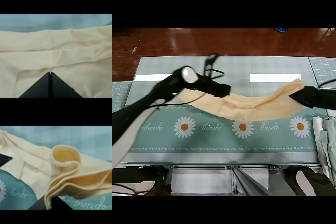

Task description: Fold the shirts.

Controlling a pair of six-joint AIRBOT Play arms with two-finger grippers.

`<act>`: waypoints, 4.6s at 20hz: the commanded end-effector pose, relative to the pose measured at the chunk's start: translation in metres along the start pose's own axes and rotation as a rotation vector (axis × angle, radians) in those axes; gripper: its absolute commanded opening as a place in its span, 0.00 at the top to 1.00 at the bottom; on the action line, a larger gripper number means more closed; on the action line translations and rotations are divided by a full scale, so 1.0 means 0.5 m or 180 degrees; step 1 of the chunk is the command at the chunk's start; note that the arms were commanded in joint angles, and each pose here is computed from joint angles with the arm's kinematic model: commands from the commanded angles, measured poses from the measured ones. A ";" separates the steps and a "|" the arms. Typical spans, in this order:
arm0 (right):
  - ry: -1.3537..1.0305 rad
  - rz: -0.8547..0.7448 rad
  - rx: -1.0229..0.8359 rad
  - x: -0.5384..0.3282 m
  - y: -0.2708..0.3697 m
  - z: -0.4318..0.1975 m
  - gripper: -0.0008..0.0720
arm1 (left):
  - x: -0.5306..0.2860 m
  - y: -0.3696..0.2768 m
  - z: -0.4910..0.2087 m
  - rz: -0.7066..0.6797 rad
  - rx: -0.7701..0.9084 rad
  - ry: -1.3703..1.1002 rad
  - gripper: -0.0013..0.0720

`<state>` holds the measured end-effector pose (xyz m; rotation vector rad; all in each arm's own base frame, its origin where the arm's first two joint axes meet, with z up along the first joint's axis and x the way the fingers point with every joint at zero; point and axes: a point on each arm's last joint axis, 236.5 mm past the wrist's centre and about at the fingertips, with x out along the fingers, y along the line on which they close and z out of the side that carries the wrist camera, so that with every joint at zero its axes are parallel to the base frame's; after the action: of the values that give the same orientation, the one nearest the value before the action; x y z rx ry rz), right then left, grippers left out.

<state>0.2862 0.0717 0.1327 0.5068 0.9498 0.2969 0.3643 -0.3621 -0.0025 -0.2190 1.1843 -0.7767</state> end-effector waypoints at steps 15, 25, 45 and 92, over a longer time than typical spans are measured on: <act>-0.0157 0.0664 -0.0078 -0.057 0.139 -0.043 0.96 | 0.082 -0.157 -0.059 -0.0859 -0.0098 0.1095 0.94; 0.0564 0.1066 -0.0457 0.308 0.343 -0.024 0.96 | -0.505 0.300 0.019 0.0241 -0.0972 -0.0721 0.95; 0.1397 0.0403 -0.0728 0.334 0.269 -0.006 0.43 | -0.457 0.241 -0.215 0.0431 -0.1144 -0.1163 0.94; -0.0012 0.0061 -0.0202 0.050 0.143 0.326 0.96 | -0.394 0.154 -0.245 0.0187 -0.0639 -0.0751 0.94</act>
<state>0.4419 0.1560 0.1929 0.4433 0.9655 0.4631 0.2600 -0.1384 0.0548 -0.4522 1.0427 -0.5294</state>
